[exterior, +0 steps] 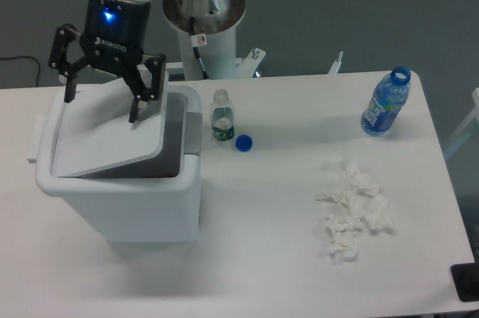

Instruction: Close the trash can

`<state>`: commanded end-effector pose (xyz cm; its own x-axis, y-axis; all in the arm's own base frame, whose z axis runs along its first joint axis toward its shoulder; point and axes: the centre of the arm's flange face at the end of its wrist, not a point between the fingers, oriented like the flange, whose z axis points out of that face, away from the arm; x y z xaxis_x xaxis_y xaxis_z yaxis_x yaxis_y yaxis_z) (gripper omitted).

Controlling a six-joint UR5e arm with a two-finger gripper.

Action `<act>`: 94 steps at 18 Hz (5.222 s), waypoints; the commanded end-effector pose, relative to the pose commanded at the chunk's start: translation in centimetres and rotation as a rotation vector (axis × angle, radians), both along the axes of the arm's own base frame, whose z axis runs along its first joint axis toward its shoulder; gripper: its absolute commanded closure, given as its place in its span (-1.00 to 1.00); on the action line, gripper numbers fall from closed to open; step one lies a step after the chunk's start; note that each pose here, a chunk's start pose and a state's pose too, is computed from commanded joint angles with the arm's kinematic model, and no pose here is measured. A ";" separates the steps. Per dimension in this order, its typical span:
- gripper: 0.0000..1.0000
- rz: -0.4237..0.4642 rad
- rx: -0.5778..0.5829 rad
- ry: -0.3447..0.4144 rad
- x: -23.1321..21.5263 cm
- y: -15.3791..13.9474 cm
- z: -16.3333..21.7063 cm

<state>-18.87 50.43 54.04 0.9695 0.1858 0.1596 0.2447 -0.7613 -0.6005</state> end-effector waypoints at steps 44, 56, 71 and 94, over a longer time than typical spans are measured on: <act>-1.00 0.029 -0.082 -0.022 -3.5 0.8 -4.6; -1.00 0.028 -0.081 -0.020 -3.6 1.0 -4.6; -1.00 0.006 -0.084 -0.006 -3.6 0.9 -4.8; -1.00 0.050 -0.038 0.039 -5.7 -0.9 -1.5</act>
